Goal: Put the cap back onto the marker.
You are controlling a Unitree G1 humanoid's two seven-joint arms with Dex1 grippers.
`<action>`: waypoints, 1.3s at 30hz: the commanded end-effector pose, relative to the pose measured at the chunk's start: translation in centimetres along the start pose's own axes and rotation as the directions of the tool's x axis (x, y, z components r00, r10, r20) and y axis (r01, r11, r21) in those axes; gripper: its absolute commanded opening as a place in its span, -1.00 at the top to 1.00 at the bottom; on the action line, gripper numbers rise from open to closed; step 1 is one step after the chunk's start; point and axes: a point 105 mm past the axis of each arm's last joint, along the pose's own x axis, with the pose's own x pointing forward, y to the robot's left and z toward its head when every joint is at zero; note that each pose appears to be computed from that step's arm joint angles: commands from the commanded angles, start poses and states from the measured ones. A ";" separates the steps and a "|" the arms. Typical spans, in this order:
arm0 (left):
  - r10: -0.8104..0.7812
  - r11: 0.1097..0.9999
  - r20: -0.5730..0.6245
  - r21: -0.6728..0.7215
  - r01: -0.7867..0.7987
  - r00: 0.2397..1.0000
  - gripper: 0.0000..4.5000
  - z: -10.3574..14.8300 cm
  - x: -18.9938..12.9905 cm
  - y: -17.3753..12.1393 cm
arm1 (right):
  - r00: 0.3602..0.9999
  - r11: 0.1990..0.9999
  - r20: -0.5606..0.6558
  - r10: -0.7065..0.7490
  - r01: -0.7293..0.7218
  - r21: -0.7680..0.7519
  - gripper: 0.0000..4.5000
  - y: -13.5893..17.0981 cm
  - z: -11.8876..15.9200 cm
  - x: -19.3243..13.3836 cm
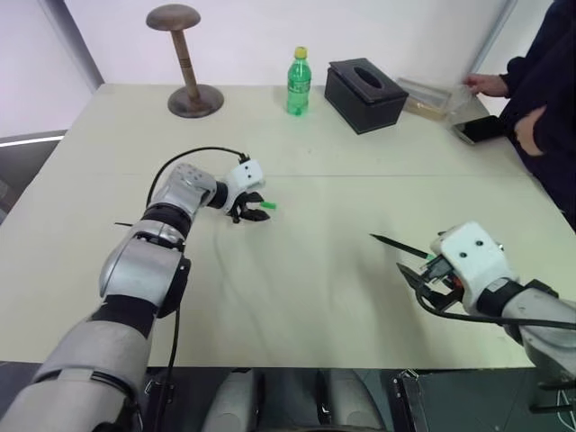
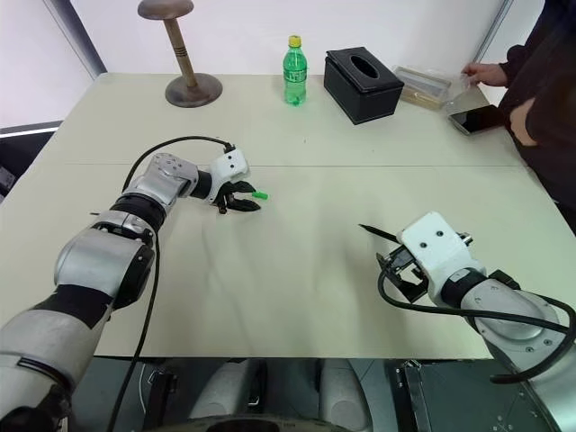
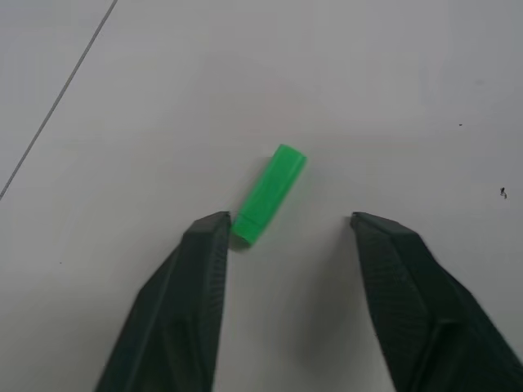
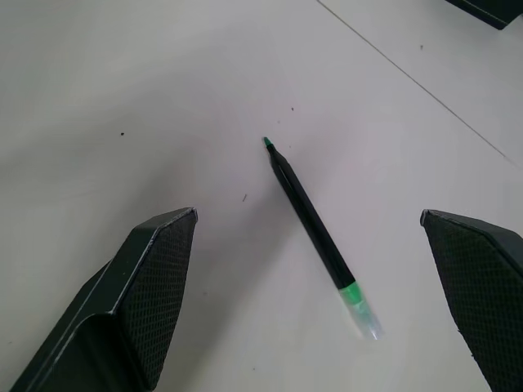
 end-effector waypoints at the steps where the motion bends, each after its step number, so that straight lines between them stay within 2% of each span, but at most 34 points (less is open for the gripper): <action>1: 0.001 1.000 -0.005 0.001 -0.001 1.000 -0.19 0.0 0.0 0.0 | 0.999 0.999 0.041 -0.027 0.029 -0.030 -1.00 -0.3 0.9 -0.6; 11: -0.018 1.000 -0.003 0.001 0.018 1.000 -0.19 -0.1 -0.1 -0.2 | 0.999 0.999 0.037 -0.040 0.041 -0.025 -1.00 -0.4 0.8 -0.8; 13: -0.020 1.000 0.003 0.001 0.020 1.000 0.20 0.0 0.0 -0.2 | 0.998 0.999 0.038 -0.044 0.045 -0.024 -1.00 -0.4 0.8 -0.8; 16: -0.035 0.999 0.006 0.004 0.035 0.999 0.91 0.2 0.3 -0.5 | 0.998 0.999 0.037 -0.047 0.048 -0.025 -1.00 -0.5 0.8 -0.8; 17: -0.038 0.999 0.007 0.005 0.038 0.999 0.98 0.2 0.4 -0.6 | 0.998 0.999 0.038 -0.047 0.048 -0.025 -1.00 -0.5 0.9 -0.8; 28: -0.079 0.996 0.018 0.045 0.078 0.997 0.98 0.3 0.7 -1.2 | 0.998 0.998 0.036 -0.053 0.053 -0.021 -1.00 -0.5 0.9 -0.8; 35: -0.156 0.949 0.026 0.281 0.142 0.987 0.98 1.8 -0.8 -1.6 | 0.999 1.000 0.035 -0.026 0.026 -0.016 -1.00 0.0 0.9 -0.7; 39: -0.208 0.890 0.010 0.416 0.185 0.978 0.98 2.9 -1.9 -1.9 | 0.999 1.000 0.034 0.002 -0.002 0.009 -1.00 0.0 0.6 -0.1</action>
